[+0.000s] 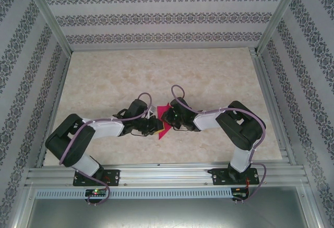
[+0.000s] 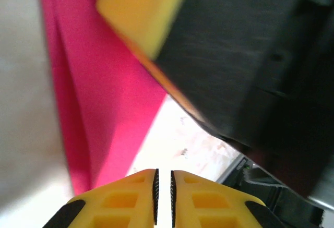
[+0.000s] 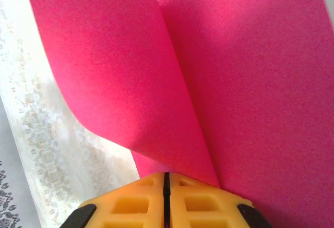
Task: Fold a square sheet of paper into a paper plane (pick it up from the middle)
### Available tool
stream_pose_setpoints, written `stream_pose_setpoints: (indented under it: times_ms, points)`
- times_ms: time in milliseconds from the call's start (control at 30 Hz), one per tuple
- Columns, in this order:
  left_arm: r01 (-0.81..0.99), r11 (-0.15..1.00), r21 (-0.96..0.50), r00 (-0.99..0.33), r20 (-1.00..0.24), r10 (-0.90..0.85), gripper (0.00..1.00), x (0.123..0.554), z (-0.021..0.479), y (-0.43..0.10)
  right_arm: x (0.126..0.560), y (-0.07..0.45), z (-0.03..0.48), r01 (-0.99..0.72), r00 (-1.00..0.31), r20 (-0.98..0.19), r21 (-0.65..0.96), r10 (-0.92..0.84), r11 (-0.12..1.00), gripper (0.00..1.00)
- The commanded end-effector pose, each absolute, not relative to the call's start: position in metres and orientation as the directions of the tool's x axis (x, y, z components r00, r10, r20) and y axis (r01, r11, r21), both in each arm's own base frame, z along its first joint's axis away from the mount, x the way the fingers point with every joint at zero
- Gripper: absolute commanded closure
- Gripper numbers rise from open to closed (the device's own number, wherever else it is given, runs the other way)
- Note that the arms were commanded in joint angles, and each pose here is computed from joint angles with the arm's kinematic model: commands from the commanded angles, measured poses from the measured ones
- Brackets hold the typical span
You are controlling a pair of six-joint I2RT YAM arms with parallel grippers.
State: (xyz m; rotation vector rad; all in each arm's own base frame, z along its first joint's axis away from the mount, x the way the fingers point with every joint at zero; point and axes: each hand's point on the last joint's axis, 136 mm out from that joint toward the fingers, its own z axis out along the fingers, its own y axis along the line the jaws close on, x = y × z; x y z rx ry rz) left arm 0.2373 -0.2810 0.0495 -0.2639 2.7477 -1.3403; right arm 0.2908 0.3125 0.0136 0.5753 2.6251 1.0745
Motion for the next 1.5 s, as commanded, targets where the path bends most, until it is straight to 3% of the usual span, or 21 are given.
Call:
stream_pose_setpoints:
  times_ms: [0, 400, 967, 1100, 1300, 1467]
  points:
    - [-0.135, 0.589, -0.797, -0.975, 0.002, -0.221, 0.82, 0.251, 0.047, -0.283, 0.251, 0.275, -0.043, 0.371, -0.897, -0.01, 0.527, 0.442, 0.765, 0.89]
    - [-0.278, 0.699, -0.659, -0.954, 0.272, -0.124, 0.83, 0.179, -0.009, -0.261, 0.252, 0.274, -0.044, 0.372, -0.897, -0.012, 0.523, 0.442, 0.767, 0.89]
    - [-0.257, 0.772, -0.582, -0.935, 0.352, -0.045, 0.86, 0.135, -0.014, -0.235, 0.25, 0.271, -0.047, 0.377, -0.895, -0.011, 0.513, 0.445, 0.771, 0.89]
    - [-0.236, 0.766, -0.598, -0.946, 0.323, -0.04, 0.88, 0.136, -0.002, -0.235, 0.248, 0.271, -0.048, 0.382, -0.894, -0.007, 0.512, 0.448, 0.769, 0.89]
    - [-0.172, 0.79, -0.588, -0.985, 0.095, -0.144, 0.88, 0.168, 0.037, -0.218, 0.241, 0.272, -0.047, 0.429, -0.865, 0.012, 0.535, 0.502, 0.727, 0.89]
    - [-0.197, 0.743, -0.64, -0.961, -0.023, -0.275, 0.84, 0.204, 0.061, -0.211, 0.236, 0.272, -0.048, 0.467, -0.833, -0.001, 0.532, 0.553, 0.706, 0.89]
